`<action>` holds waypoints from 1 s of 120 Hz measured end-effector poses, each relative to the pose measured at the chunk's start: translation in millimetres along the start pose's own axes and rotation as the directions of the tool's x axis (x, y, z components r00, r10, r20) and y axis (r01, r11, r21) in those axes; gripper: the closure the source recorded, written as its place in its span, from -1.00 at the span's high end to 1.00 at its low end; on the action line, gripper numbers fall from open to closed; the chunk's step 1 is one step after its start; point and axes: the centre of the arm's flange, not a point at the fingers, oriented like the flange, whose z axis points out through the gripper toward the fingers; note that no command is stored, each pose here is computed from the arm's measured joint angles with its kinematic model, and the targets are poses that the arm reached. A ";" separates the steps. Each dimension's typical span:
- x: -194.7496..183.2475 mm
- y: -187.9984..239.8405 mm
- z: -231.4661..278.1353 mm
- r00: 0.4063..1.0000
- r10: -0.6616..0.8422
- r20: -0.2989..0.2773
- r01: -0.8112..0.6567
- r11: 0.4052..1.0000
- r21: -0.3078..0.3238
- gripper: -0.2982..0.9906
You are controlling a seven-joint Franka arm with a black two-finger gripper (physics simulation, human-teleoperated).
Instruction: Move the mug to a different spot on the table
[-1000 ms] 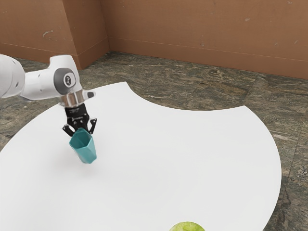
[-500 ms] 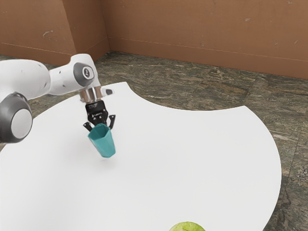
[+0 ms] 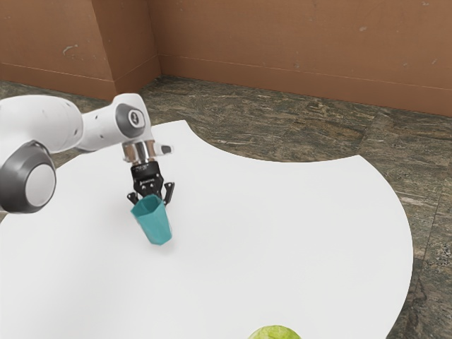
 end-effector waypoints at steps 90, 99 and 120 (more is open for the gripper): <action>-6.0 -1.4 14.4 0.995 0.014 0.096 -0.015 1.000 0.008 0.27; -6.1 -1.6 14.5 0.995 0.015 0.098 -0.016 1.000 0.008 0.35; -3.8 -3.7 11.7 0.996 0.013 0.086 -0.013 1.000 0.000 0.45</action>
